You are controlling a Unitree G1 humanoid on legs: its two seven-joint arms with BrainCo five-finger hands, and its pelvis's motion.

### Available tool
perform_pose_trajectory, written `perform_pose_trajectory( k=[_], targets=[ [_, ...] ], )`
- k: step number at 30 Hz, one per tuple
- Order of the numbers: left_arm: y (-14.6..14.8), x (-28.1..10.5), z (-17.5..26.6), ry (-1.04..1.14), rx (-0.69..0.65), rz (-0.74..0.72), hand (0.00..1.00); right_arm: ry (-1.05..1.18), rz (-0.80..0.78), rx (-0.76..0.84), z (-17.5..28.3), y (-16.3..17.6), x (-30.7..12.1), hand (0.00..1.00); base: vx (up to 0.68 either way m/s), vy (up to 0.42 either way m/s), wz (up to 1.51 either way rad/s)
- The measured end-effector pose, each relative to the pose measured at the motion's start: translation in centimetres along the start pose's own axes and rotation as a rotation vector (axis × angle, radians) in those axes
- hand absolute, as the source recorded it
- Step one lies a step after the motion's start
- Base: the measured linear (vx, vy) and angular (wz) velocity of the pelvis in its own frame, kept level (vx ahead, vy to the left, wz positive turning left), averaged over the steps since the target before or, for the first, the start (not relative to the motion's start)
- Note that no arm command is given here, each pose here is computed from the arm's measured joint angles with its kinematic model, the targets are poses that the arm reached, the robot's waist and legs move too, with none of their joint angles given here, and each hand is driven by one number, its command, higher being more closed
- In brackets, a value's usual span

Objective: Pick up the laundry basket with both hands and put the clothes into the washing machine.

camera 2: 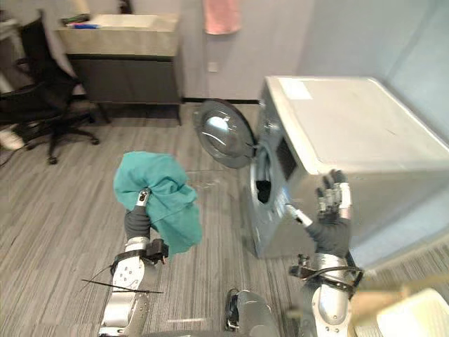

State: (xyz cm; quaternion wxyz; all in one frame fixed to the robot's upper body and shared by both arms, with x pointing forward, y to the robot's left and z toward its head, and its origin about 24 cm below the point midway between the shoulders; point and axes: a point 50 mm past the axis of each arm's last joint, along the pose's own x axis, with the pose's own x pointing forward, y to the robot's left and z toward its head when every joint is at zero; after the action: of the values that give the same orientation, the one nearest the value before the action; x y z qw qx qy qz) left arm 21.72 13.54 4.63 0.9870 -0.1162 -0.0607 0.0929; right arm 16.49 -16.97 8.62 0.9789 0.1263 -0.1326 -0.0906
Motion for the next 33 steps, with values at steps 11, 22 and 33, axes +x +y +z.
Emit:
perform_pose_trajectory(
  k=[11,22,33],
  targets=[
    [2.8,-0.3,-0.4,0.024,0.019,0.113,1.0,0.189,0.193,-0.093,-5.2,3.4,0.9,0.0,0.53,-0.008,-0.59],
    [4.2,-1.3,-1.8,0.097,0.065,0.145,1.0,0.485,0.276,-0.413,-11.8,3.2,-2.0,0.0,0.31,0.472,-1.03],
    [7.6,-2.6,-5.2,0.285,-0.003,0.238,1.0,0.951,0.166,-0.747,-17.6,-4.4,-8.0,0.0,0.05,0.141,-1.67]
  ],
)
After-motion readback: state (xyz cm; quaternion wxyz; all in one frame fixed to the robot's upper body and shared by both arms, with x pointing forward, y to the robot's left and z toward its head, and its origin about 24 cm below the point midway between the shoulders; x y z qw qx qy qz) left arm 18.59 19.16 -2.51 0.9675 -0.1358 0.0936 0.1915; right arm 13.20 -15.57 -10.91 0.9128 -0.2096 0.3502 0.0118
